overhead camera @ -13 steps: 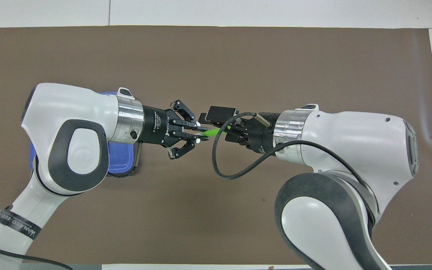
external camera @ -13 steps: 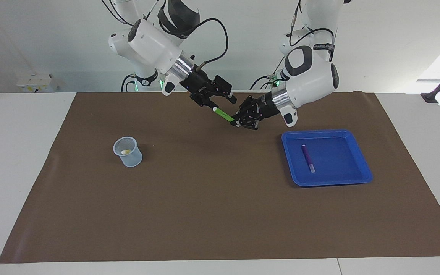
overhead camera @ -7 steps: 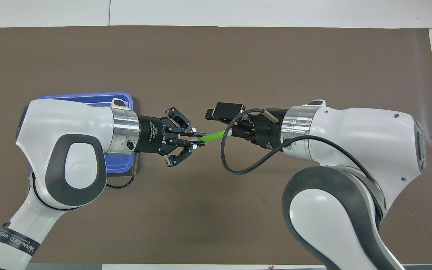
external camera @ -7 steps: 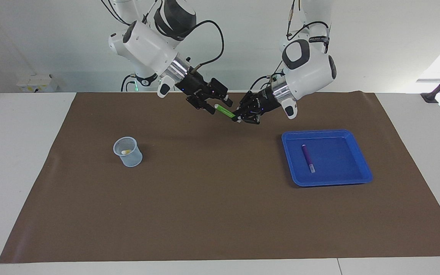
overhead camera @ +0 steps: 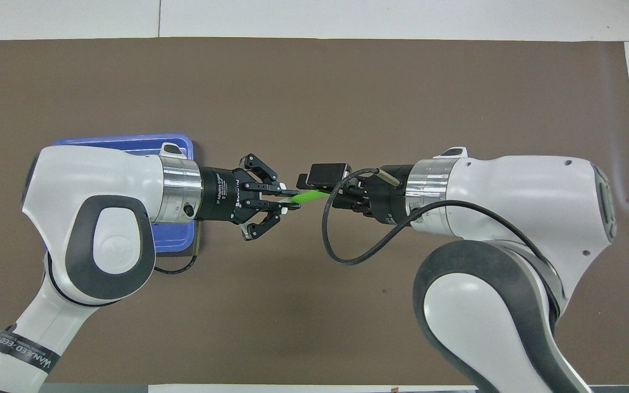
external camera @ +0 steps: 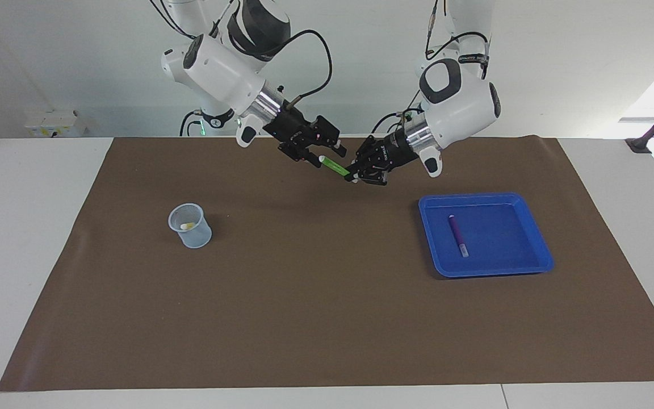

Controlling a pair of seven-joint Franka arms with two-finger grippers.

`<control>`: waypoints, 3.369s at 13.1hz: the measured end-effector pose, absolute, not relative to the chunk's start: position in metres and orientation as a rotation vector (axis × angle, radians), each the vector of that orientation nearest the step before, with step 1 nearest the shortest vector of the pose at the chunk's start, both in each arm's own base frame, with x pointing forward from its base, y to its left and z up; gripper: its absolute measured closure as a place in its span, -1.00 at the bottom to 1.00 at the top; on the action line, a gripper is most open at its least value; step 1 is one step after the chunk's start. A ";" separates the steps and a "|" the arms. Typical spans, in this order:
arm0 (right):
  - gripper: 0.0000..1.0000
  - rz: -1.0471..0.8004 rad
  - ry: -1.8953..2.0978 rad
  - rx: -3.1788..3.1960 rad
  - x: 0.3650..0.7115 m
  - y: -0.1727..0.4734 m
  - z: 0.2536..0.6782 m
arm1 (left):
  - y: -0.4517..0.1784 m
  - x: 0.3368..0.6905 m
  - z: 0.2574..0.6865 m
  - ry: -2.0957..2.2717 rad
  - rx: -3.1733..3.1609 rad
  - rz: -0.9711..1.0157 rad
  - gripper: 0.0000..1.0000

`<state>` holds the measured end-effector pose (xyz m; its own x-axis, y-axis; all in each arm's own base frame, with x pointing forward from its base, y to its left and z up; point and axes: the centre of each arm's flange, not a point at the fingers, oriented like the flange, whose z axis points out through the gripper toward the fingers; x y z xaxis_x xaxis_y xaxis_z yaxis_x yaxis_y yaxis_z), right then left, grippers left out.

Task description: Transfer and insert pens with both arms

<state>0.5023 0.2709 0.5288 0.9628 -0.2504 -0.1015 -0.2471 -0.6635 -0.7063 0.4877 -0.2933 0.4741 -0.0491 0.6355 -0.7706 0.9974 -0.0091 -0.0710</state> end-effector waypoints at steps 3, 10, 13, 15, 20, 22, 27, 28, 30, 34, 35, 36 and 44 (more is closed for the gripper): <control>-0.58 -0.016 0.288 -2.375 0.510 0.256 0.541 | -0.293 0.488 0.474 1.736 1.693 -0.874 0.67; -0.25 -0.039 0.246 -2.394 0.519 0.267 0.548 | -0.290 0.490 0.474 1.741 1.683 -0.869 0.67; -0.14 -0.042 0.240 -2.402 0.519 0.268 0.548 | -0.290 0.490 0.475 1.742 1.678 -0.871 0.67; 0.41 -0.042 0.239 -2.402 0.519 0.268 0.548 | -0.289 0.491 0.475 1.743 1.676 -0.870 0.67; 0.66 -0.043 0.238 -2.405 0.519 0.268 0.547 | -0.288 0.491 0.475 1.744 1.673 -0.870 0.67; 0.66 -0.040 0.238 -2.406 0.519 0.267 0.547 | -0.288 0.491 0.475 1.744 1.672 -0.871 0.67; 0.66 0.004 0.103 -2.583 0.531 0.218 0.562 | -0.286 0.490 0.484 1.738 1.667 -0.849 -0.48; 0.66 0.004 0.050 -2.638 0.537 0.194 0.573 | -0.286 0.490 0.485 1.738 1.665 -0.846 -0.74; 0.66 -0.034 -0.095 -2.772 0.547 0.147 0.587 | -0.283 0.491 0.485 1.741 1.659 -0.844 -1.00; 0.66 -0.068 -0.428 -2.996 0.561 0.085 0.573 | -0.270 0.498 0.483 1.738 1.660 -0.816 -1.00; 0.66 -0.048 -0.484 -3.018 0.563 0.073 0.565 | -0.266 0.498 0.480 1.698 1.716 -0.777 -1.00; 0.66 -0.026 -0.517 -3.021 0.563 0.061 0.556 | -0.263 0.497 0.474 1.650 1.804 -0.725 -1.00; 0.65 0.064 -0.542 -3.012 0.550 -0.002 0.464 | -0.137 0.522 0.418 1.190 2.676 -0.249 -1.00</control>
<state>0.5502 -0.0020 0.4644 0.9366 0.3494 -0.0270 0.3460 -0.9343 -0.0862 0.5224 -0.1369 0.4185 0.6614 0.7125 -0.2344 0.7466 -0.6551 0.1154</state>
